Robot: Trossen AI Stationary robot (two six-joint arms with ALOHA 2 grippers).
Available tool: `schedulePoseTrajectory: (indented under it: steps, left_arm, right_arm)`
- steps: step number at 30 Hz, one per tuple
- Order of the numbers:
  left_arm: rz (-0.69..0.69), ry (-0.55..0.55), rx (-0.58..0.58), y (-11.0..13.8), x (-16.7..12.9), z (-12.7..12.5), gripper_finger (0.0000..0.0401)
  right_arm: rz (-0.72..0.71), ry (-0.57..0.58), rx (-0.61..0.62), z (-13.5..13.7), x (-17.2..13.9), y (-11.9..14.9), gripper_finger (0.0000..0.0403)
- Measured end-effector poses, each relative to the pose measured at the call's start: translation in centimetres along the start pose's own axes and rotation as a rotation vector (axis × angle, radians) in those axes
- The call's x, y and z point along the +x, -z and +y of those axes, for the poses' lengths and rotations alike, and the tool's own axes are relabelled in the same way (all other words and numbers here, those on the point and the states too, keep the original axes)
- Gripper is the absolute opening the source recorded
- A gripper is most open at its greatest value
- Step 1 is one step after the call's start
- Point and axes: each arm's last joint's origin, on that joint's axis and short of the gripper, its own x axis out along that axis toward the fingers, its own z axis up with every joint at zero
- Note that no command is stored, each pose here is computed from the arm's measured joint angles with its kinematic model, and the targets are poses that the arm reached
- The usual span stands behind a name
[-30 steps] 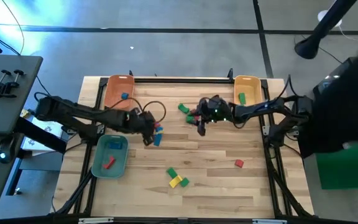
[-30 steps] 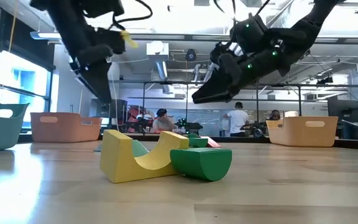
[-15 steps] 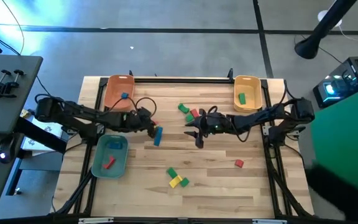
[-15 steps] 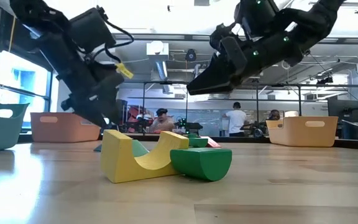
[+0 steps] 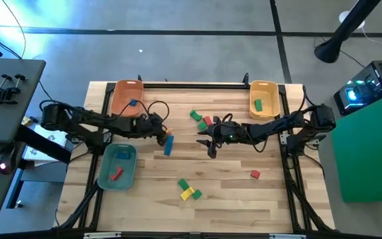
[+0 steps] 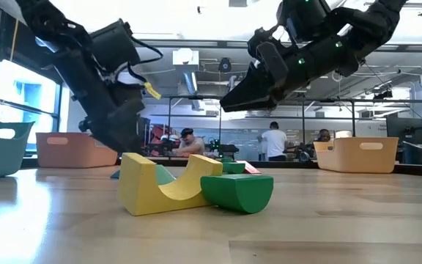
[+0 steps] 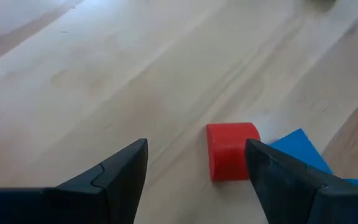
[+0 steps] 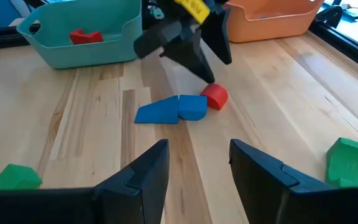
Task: Sort blocks by size
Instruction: Put the red half circle block into the orange bin
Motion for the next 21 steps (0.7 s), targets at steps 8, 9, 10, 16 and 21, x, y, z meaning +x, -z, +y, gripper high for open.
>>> schedulePoseTrajectory:
  steps: [8, 9, 10, 16, 21]
  left_arm:
    - [0.022, -0.033, 0.008, 0.5, 1.0, -0.3, 0.0255]
    - [0.022, -0.047, 0.009, 0.6, 1.0, -0.3, 0.0255]
    - [0.018, -0.065, 0.005, 0.6, 1.0, -0.2, 0.0255]
    - [0.006, -0.160, -0.017, 0.3, 0.1, 0.3, 0.0255]
    - [-0.017, -0.136, -0.085, 0.1, -0.3, 0.0, 0.0255]
  right_arm:
    - [0.014, 0.002, 0.006, 0.0, 0.0, 0.1, 0.0165]
    - [0.015, 0.002, 0.006, 0.0, 0.0, 0.1, 0.0165]
    - [0.015, 0.002, 0.006, 0.0, 0.0, 0.1, 0.0165]
    - [0.028, 0.004, 0.003, 0.0, 0.0, 0.3, 0.0165]
    - [0.029, 0.004, -0.006, 0.0, 0.0, 0.3, 0.0165]
